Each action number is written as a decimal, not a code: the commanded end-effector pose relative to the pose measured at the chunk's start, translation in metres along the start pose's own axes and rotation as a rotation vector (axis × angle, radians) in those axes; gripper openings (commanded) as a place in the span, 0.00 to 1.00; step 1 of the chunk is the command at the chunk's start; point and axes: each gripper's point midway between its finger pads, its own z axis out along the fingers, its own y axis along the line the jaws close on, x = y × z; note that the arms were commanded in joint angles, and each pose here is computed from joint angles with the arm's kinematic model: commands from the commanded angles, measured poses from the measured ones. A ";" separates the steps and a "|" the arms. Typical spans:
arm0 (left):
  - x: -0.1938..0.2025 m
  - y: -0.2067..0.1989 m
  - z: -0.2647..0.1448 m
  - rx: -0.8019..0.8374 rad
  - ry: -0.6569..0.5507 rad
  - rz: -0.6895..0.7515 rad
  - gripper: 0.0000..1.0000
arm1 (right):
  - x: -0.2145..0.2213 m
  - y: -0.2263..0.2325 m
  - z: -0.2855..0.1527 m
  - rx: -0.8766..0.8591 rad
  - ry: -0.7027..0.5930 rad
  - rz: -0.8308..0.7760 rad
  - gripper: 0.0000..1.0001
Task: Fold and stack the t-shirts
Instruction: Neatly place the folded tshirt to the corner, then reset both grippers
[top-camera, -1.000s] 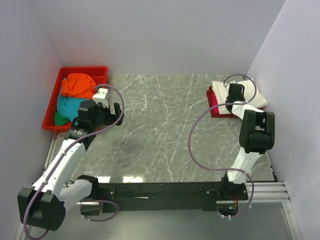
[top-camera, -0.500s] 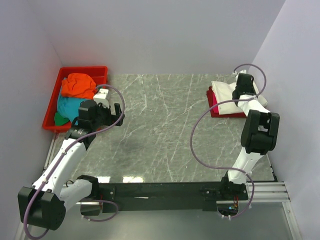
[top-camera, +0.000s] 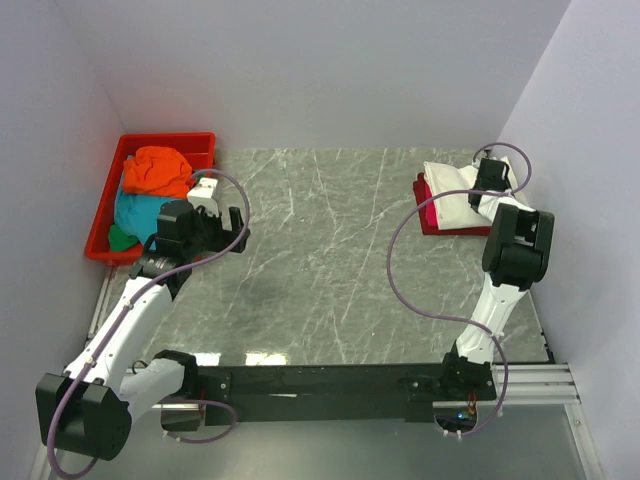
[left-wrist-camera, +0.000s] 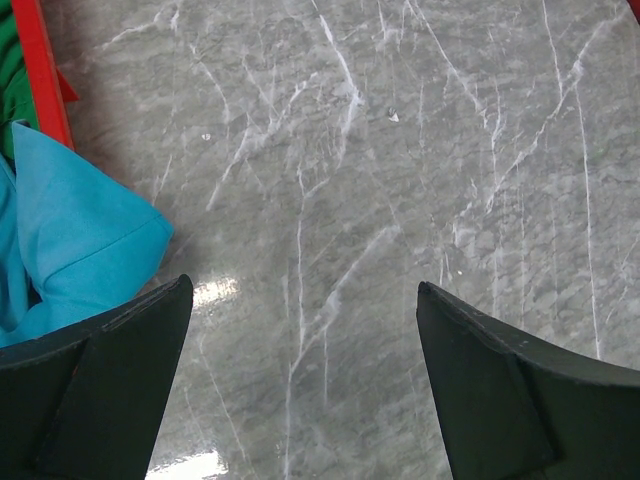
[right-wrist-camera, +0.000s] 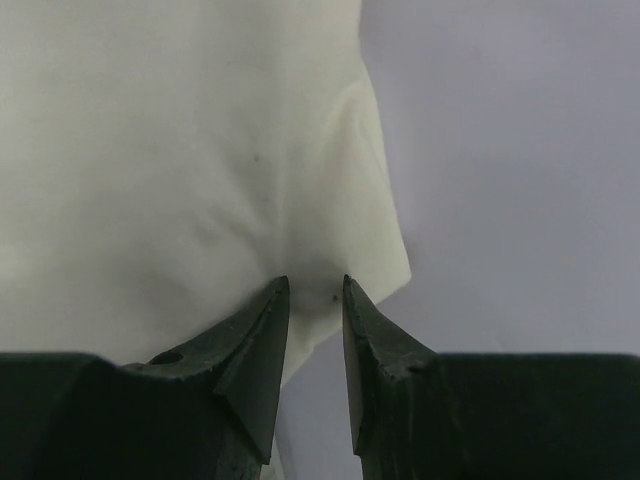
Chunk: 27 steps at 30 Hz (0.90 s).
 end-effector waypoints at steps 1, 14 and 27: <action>-0.021 -0.006 -0.004 0.028 -0.051 0.015 1.00 | -0.003 -0.017 -0.007 0.036 -0.011 0.034 0.35; -0.050 0.012 -0.027 -0.102 -0.201 -0.035 1.00 | -0.053 0.007 -0.183 -0.547 -0.411 0.145 0.45; -0.071 0.049 -0.067 -0.274 -0.367 -0.097 0.99 | -0.040 -0.066 -0.301 -0.526 -0.781 0.729 0.82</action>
